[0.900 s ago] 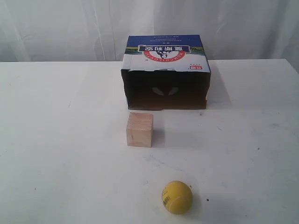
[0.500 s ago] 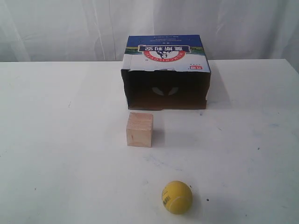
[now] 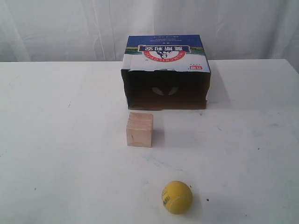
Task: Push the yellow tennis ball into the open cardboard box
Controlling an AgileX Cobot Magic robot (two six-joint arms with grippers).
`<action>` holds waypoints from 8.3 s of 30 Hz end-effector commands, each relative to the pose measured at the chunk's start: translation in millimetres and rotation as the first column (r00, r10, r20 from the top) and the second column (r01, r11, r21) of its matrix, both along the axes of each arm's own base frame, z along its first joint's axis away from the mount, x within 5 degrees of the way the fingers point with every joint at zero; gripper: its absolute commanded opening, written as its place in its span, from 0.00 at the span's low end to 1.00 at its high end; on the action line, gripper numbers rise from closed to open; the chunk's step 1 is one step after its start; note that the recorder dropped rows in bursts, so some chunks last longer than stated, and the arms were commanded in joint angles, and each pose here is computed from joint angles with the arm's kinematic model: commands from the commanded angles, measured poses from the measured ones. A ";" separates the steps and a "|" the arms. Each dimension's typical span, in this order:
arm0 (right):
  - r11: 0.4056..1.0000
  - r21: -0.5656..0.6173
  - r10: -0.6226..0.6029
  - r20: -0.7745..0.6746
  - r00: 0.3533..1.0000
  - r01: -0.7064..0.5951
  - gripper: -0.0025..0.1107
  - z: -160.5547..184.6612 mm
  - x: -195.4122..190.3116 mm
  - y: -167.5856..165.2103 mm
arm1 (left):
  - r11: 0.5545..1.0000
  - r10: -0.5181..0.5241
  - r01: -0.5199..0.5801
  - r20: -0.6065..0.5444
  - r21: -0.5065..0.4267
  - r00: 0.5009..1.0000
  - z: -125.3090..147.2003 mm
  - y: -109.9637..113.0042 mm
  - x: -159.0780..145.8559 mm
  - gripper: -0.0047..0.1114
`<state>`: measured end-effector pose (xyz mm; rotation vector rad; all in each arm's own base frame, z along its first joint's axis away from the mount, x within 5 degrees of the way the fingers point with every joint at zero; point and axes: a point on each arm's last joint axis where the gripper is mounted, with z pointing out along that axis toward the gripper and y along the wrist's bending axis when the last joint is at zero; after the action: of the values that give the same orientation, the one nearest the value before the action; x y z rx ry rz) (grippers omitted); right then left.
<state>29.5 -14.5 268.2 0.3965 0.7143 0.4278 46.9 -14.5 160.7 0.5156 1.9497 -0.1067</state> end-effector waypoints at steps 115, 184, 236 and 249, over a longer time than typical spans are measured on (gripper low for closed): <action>0.578 -0.088 -0.106 -0.994 0.032 -0.812 0.02 -94.4 261.9 186.7 | 1.000 -0.005 0.005 -0.003 0.000 1.000 -1.5 -0.1 -0.4 0.04; 0.576 -0.278 -0.114 -0.958 0.262 -0.769 0.02 -73.1 262.8 178.7 | 1.000 -0.005 0.005 -0.003 0.000 1.000 -1.5 -0.1 -0.4 0.04; 0.833 -0.087 -0.272 -0.925 -0.267 -0.546 0.02 -93.7 283.9 -39.6 | 1.000 -0.005 0.005 -0.003 0.000 1.000 -1.5 -0.1 -0.4 0.04; 0.977 -0.091 -0.129 -0.971 -0.200 -0.190 0.02 -23.1 215.4 -80.4 | 1.000 -0.005 0.005 -0.003 0.000 1.000 -1.5 -0.1 -0.4 0.04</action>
<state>254.3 -98.2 218.4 0.4842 2.6741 -0.0397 46.9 -14.5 160.7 0.5156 1.9497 -0.1067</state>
